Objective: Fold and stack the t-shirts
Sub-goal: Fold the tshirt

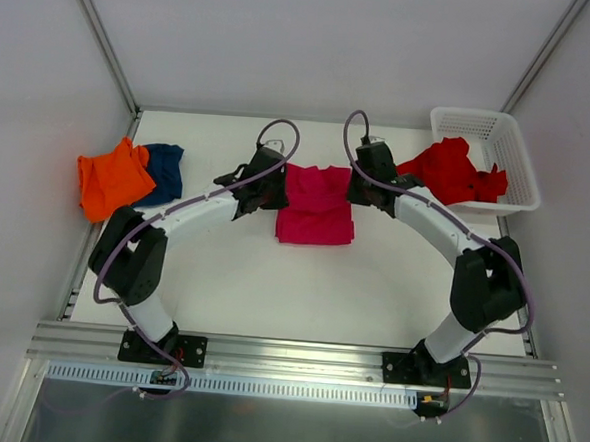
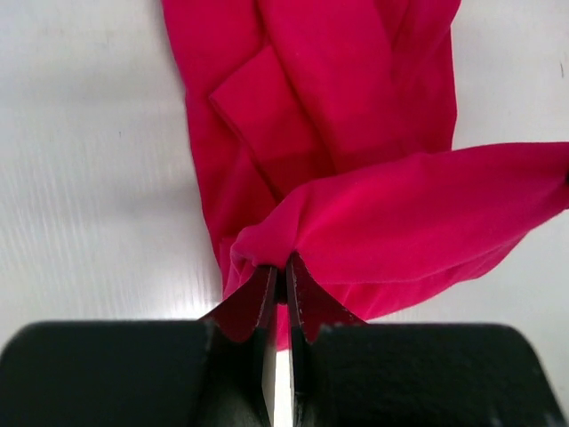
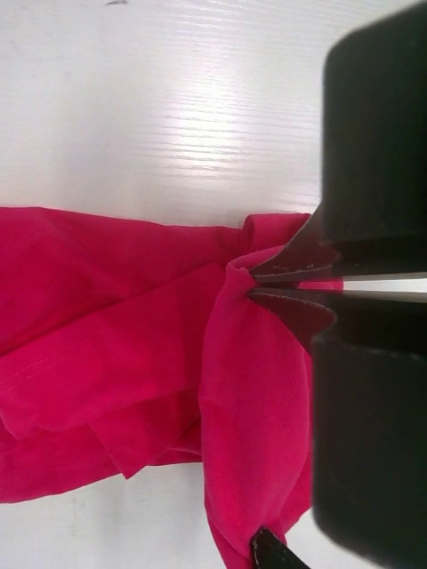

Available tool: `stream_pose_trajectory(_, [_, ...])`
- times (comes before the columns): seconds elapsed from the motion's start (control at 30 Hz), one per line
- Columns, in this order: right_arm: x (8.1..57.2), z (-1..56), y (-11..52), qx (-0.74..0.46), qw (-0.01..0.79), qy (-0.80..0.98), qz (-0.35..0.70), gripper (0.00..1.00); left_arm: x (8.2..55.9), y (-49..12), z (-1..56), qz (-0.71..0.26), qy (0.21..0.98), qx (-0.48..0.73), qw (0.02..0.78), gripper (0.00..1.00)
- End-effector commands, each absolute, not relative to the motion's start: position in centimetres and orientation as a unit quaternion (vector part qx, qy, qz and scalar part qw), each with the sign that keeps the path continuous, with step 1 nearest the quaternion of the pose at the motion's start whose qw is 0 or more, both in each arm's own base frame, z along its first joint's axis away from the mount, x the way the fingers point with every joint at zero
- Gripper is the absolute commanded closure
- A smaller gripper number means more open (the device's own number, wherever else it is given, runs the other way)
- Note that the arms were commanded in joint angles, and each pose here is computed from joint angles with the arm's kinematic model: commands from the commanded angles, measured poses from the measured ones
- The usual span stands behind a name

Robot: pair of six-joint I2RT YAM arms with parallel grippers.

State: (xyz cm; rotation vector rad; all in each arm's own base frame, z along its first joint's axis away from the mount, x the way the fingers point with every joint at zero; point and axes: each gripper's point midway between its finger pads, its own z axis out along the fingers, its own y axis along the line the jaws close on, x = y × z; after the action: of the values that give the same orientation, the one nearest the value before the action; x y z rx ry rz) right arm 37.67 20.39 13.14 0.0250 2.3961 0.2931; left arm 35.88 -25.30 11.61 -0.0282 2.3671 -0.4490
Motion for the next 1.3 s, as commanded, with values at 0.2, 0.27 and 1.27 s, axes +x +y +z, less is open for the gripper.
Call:
stream_pose_trajectory(0.2, [45.1, 14.7, 21.4, -0.003, 0.376, 0.918, 0.125, 1.00, 43.3, -27.2, 10.8, -0.182, 0.916, 0.020, 0.358, 1.00])
stream_pose_trajectory(0.27, [46.5, 15.4, 21.4, -0.002, 0.384, 0.914, 0.127, 1.00, 44.3, -26.8, 10.6, -0.180, 0.915, 0.013, 0.360, 1.00])
stream_pose_trajectory(1.27, [66.0, 18.1, 24.5, -0.017, 0.538, 0.819, 0.196, 0.01, 64.7, -21.0, 13.8, -0.140, 0.848, -0.103, 0.501, 0.01])
